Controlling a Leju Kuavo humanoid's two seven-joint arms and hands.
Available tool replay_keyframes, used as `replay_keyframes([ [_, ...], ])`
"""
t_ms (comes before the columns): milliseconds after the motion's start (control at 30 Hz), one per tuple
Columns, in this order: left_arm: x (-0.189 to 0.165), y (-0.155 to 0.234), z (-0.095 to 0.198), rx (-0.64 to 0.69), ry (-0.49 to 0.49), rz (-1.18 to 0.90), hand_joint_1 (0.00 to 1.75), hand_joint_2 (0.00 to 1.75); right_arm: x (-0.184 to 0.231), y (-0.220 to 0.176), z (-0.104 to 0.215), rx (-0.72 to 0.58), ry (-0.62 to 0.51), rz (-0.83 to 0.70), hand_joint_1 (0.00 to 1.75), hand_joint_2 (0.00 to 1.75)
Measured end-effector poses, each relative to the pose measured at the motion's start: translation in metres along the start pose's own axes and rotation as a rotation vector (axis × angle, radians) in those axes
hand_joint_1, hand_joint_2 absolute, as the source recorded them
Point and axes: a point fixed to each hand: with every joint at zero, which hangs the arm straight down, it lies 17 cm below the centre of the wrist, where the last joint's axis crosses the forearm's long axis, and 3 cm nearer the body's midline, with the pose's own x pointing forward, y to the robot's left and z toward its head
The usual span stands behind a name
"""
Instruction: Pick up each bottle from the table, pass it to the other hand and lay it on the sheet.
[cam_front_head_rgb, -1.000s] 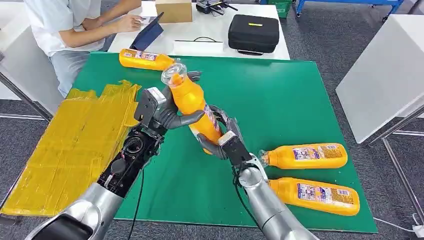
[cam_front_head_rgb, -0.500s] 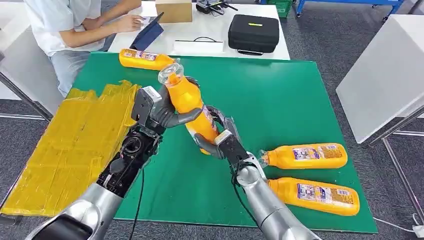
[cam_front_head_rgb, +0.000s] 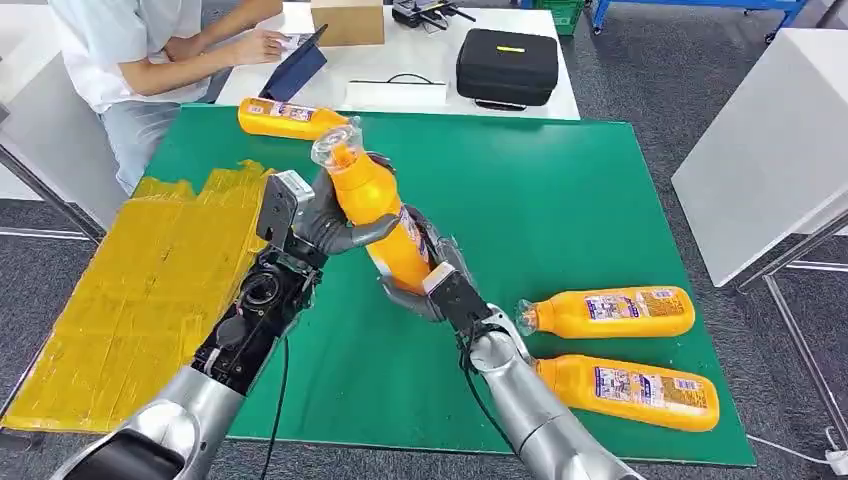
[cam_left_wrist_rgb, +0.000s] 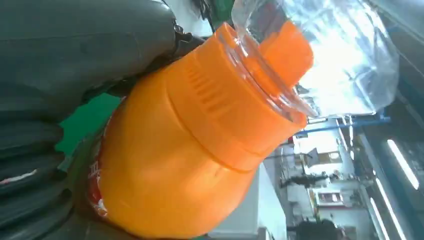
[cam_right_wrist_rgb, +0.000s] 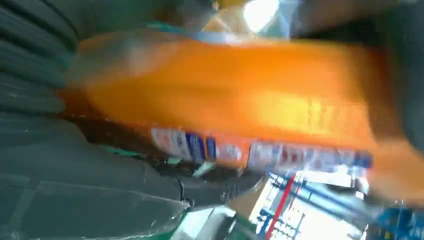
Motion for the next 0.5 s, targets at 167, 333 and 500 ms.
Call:
replay_keyframes([
  [167, 0.004, 0.019, 0.005, 0.038, -0.022, 0.045, 1.75, 1.75, 0.015, -0.012, -0.010, -0.032, -0.007, -0.045, 0.00, 1.75],
  [333, 0.016, 0.057, 0.016, 0.153, -0.065, -0.001, 1.75, 1.75, 0.026, -0.032, -0.010, -0.110, 0.019, -0.068, 0.00, 1.75],
  [500, 0.037, 0.096, 0.027, 0.262, -0.107, -0.064, 1.75, 1.75, 0.043, -0.058, -0.002, -0.181, 0.001, -0.053, 0.00, 1.75],
])
